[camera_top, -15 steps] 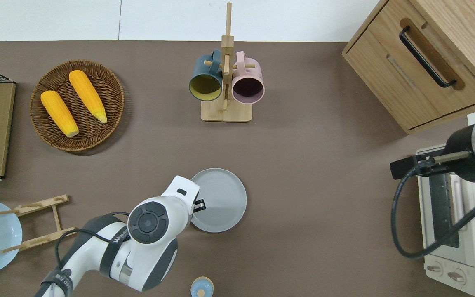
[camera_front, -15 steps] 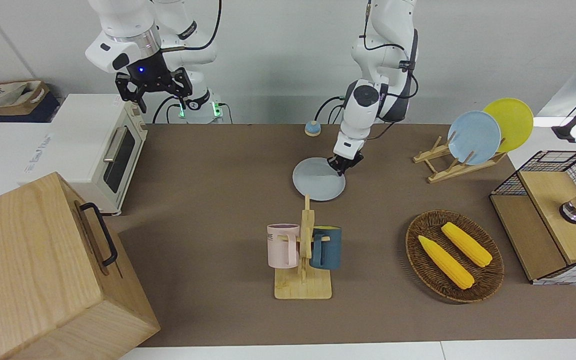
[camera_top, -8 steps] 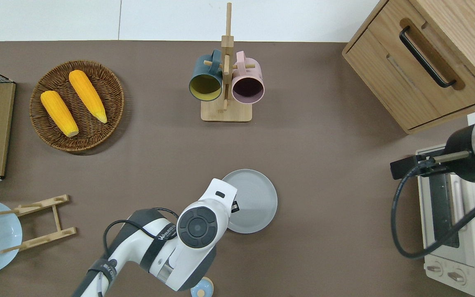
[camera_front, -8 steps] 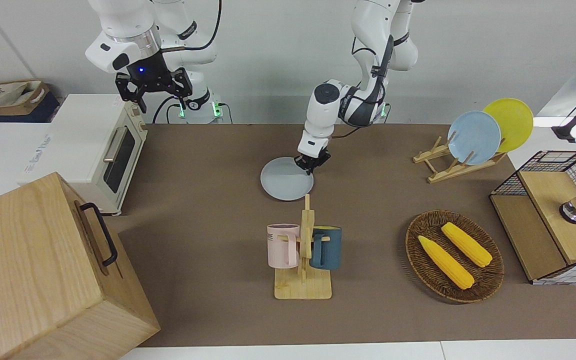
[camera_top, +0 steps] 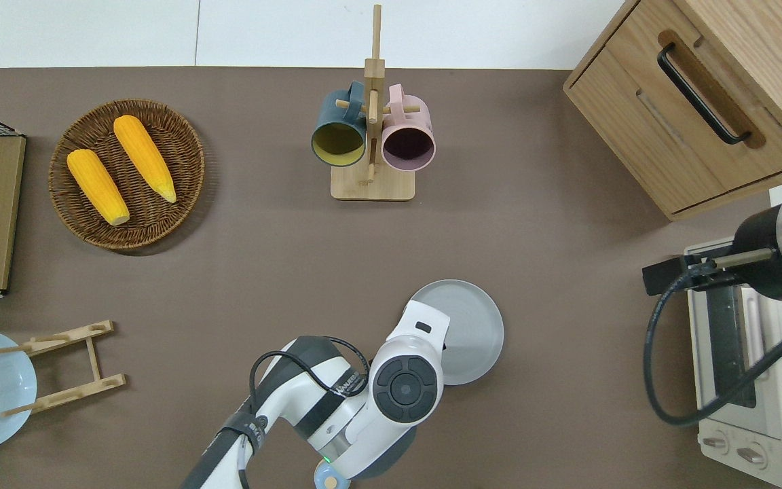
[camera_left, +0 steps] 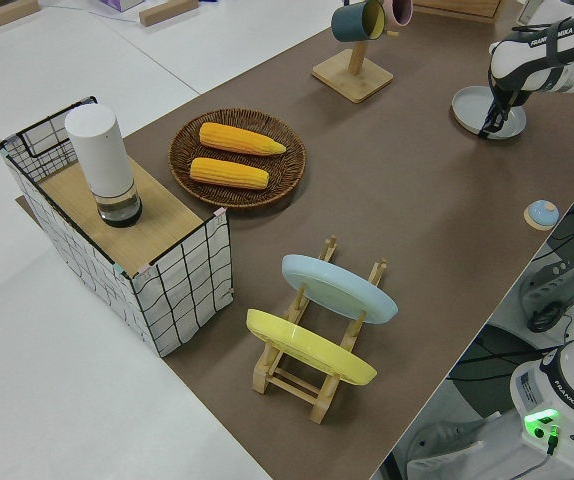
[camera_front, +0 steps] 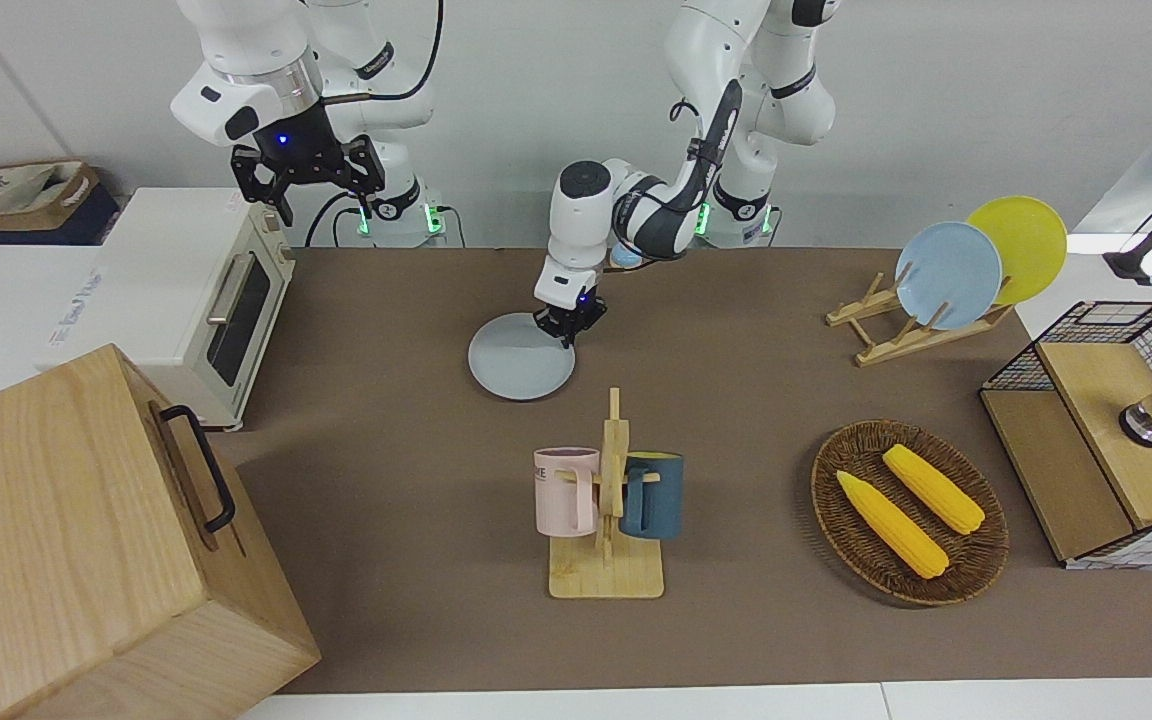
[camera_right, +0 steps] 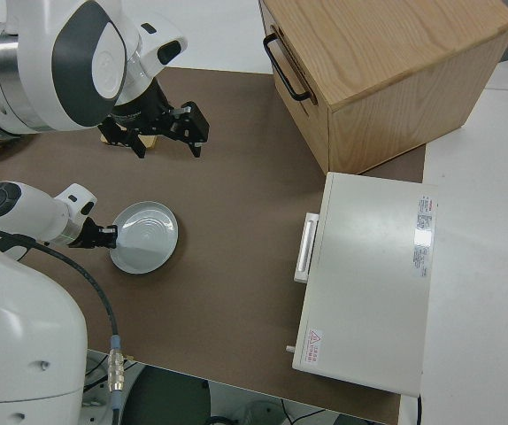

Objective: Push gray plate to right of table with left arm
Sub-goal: 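Push the gray plate with the left gripper away from the basket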

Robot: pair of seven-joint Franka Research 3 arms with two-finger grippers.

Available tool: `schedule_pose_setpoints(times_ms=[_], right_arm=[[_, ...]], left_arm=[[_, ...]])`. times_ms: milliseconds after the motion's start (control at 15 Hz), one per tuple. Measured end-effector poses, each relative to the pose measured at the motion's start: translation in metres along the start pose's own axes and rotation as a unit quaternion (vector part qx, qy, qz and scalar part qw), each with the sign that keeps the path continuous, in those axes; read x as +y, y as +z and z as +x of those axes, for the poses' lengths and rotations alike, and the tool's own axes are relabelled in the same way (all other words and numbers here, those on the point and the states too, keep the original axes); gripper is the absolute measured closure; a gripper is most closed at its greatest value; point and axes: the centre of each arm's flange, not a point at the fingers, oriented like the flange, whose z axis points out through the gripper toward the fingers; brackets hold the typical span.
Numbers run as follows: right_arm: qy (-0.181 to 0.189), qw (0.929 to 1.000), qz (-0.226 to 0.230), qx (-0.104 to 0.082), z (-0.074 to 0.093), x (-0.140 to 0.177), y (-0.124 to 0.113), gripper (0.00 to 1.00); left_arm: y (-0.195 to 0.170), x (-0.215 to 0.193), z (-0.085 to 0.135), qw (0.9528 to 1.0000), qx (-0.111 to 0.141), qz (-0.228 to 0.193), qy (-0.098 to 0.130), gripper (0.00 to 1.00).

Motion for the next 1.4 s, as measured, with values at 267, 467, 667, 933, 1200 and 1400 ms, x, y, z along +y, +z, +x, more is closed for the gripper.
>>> schedule_pose_setpoints(times_ms=[267, 467, 667, 933, 1200, 1400], right_arm=[[0.000, 1.0000, 0.000, 0.000, 0.000, 0.000, 0.000, 0.01], [0.000, 1.0000, 0.000, 0.000, 0.000, 0.000, 0.000, 0.01], [0.000, 1.0000, 0.000, 0.000, 0.000, 0.000, 0.000, 0.01], [0.000, 1.0000, 0.000, 0.000, 0.000, 0.000, 0.000, 0.01], [0.000, 1.0000, 0.000, 0.000, 0.000, 0.000, 0.000, 0.01], [0.000, 1.0000, 0.000, 0.000, 0.000, 0.000, 0.000, 0.01]], left_arm=[[0.002, 0.027, -0.012, 1.0000, 0.002, -0.005, -0.001, 0.96], [0.003, 0.035, -0.014, 1.0000, 0.003, -0.003, -0.003, 0.96], [0.003, 0.037, -0.015, 1.0000, 0.004, 0.001, 0.000, 0.96], [0.010, 0.040, -0.017, 1.0000, 0.005, 0.005, 0.005, 0.78], [0.019, 0.045, -0.016, 0.9999, -0.001, 0.013, 0.006, 0.41], [0.023, 0.045, -0.016, 0.9998, -0.003, 0.018, 0.006, 0.09]])
